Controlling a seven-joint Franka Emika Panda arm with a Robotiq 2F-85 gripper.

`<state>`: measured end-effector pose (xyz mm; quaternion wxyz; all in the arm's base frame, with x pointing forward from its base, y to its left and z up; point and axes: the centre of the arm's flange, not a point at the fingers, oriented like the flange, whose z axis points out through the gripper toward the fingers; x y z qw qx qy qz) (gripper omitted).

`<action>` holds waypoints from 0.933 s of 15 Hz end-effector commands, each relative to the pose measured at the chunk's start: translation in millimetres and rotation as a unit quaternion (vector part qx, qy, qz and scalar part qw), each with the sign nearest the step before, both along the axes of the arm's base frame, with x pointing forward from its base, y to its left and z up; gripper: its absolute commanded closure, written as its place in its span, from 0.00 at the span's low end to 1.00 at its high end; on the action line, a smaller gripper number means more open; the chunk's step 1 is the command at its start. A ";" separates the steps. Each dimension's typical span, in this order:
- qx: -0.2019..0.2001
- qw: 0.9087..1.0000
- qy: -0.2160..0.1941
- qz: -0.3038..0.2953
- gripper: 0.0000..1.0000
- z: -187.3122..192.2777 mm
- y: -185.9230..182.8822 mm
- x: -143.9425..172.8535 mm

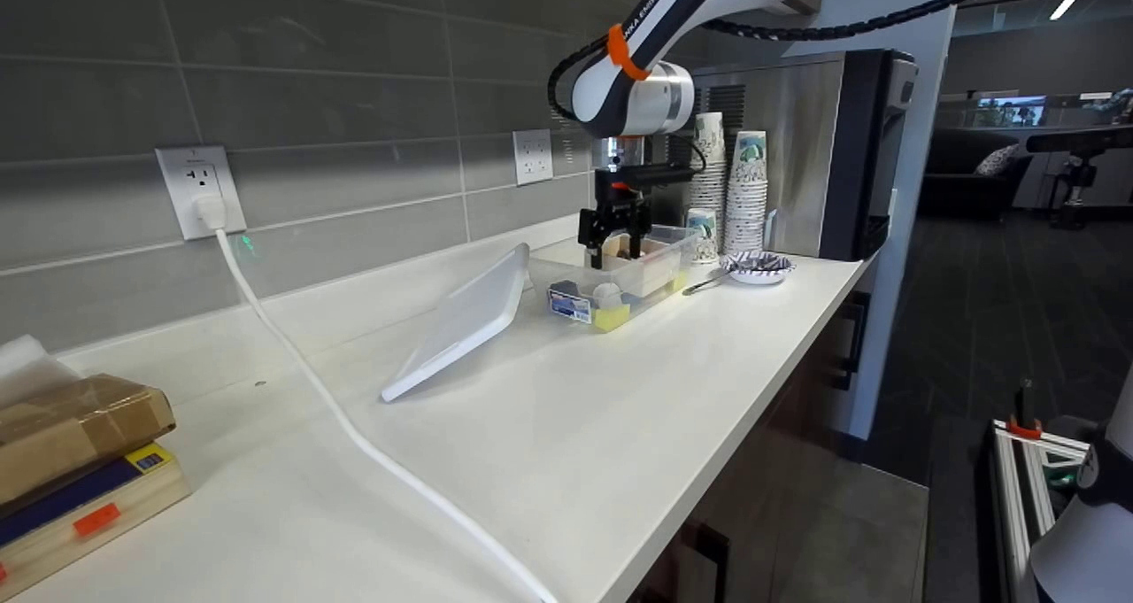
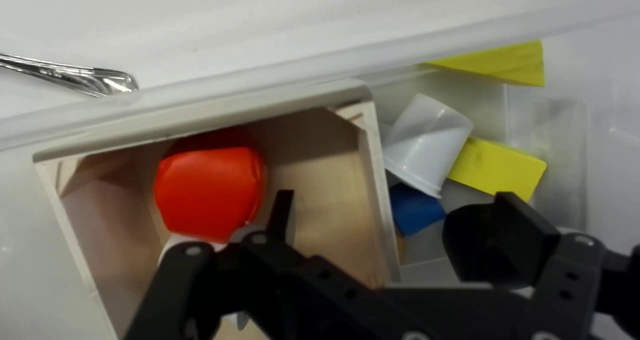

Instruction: Take the box out of the container

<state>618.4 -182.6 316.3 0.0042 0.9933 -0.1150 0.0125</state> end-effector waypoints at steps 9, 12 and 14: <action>-0.019 0.999 -0.012 -0.022 0.81 -6.1 9.1 12.2; -0.026 0.999 -0.020 -0.034 1.00 -6.8 8.6 12.6; -0.031 0.999 -0.025 -0.036 1.00 -5.5 7.8 13.4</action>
